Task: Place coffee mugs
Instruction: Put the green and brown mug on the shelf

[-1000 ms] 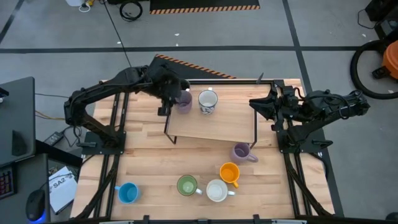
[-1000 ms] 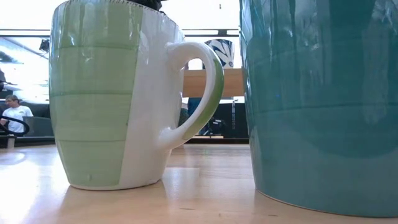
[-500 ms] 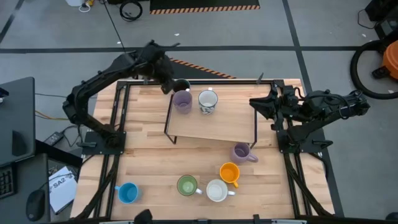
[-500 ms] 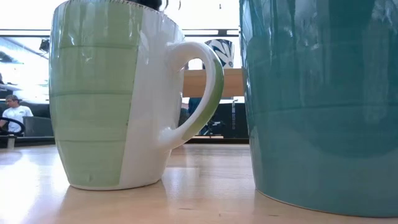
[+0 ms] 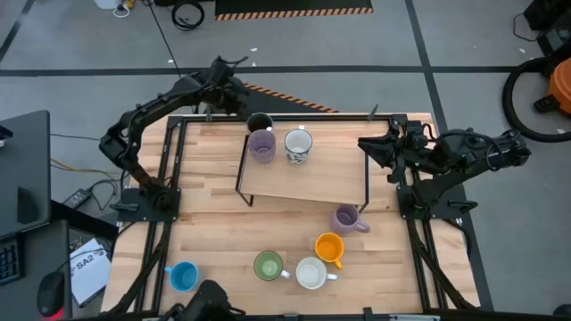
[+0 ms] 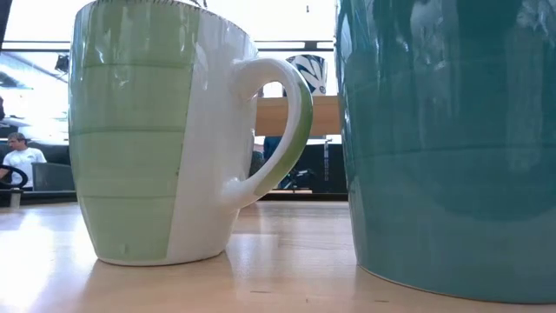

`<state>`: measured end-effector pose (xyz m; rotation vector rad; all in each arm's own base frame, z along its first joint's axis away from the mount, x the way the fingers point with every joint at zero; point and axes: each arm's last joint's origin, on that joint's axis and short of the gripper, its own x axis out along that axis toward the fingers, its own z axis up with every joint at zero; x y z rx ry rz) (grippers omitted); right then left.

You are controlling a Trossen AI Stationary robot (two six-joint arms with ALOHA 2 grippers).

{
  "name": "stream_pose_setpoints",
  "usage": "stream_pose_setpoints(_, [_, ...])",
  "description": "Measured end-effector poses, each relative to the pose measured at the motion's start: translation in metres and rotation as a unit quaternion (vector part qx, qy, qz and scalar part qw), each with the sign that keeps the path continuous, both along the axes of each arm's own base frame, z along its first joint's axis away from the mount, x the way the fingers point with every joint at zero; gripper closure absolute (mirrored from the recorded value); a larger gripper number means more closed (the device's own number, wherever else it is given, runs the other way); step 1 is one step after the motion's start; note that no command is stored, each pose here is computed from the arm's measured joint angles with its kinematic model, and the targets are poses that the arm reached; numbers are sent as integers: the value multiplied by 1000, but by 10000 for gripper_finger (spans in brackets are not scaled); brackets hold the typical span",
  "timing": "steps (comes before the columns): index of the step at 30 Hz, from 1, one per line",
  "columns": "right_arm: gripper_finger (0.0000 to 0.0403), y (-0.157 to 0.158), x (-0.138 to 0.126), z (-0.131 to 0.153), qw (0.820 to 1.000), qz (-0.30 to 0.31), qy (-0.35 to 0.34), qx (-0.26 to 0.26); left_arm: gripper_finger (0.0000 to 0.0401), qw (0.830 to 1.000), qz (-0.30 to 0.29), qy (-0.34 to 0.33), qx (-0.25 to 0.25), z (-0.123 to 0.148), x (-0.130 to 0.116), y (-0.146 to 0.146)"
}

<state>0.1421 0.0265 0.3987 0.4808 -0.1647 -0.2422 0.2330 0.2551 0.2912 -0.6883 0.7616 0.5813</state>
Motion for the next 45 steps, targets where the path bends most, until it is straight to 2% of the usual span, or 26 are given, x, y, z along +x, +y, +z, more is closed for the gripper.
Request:
stream_pose_setpoints(4, [317,0,0,-3,1000,-2,13,-1,229,1000,9,-12,-20,-5,1,5])
stream_pose_setpoints(7, [317,-1,1,-8,999,-29,40,3,229,1000,12,-19,-21,-9,10,5])
stream_pose_setpoints(13, [317,-7,1,-10,997,-64,39,20,229,997,73,0,1,-12,19,4])
stream_pose_setpoints(16, [317,-11,4,-11,996,-82,43,20,229,996,91,4,-13,-13,18,3])
stream_pose_setpoints(19, [317,-18,7,-12,993,-107,46,23,229,996,82,31,-23,-16,16,-2])
stream_pose_setpoints(23, [317,-29,14,-14,990,-126,50,31,229,992,85,98,-10,-21,12,-8])
stream_pose_setpoints(29, [317,-39,30,-18,992,-109,53,37,229,986,89,133,-53,-32,9,-10])
stream_pose_setpoints(37, [317,-41,58,-23,997,-45,48,37,229,985,115,89,-89,-41,17,-1])
stream_pose_setpoints(45, [317,-39,69,-24,999,-5,29,42,229,980,136,97,-112,-54,22,3])
